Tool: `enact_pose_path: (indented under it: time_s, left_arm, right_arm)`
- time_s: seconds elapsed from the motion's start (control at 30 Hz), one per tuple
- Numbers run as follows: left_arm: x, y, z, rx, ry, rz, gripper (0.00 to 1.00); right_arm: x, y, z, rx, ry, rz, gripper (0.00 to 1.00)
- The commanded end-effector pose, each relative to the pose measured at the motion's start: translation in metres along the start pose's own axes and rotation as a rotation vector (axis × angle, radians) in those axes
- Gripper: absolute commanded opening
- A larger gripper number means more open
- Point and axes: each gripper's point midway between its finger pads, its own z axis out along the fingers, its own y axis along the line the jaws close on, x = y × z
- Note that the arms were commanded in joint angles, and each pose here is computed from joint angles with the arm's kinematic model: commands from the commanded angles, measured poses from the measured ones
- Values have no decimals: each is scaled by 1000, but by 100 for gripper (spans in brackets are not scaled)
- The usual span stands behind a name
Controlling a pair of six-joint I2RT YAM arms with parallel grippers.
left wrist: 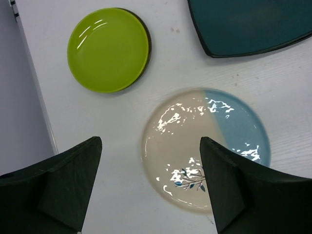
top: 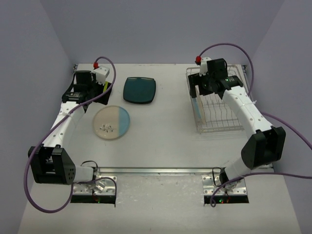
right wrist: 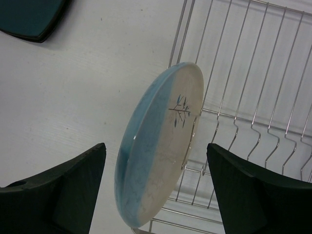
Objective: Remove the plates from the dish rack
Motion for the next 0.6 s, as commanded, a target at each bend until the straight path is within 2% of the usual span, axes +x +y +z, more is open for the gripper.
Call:
enact_pose_path:
  time_s: [0.0, 0.17, 0.3, 0.47, 0.53, 0.57]
  left_arm:
    - [-3, 10, -7, -61, -28, -22, 80]
    - [6, 6, -7, -59, -19, -41, 80]
    - [8, 10, -6, -84, -13, -51, 80]
    - [6, 12, -4, -93, -15, -52, 81]
    - [7, 13, -3, -98, -10, -51, 81]
    - [8, 13, -3, -98, -7, -51, 81]
  right_arm:
    - [-7, 2, 2, 5, 8, 29, 84]
    - [15, 4, 16, 64, 64, -37, 84]
    - [36, -9, 29, 147, 125, -54, 78]
    - [41, -21, 28, 185, 152, -36, 64]
    - [43, -23, 26, 180, 161, -24, 55]
    - [44, -23, 24, 173, 162, -19, 47]
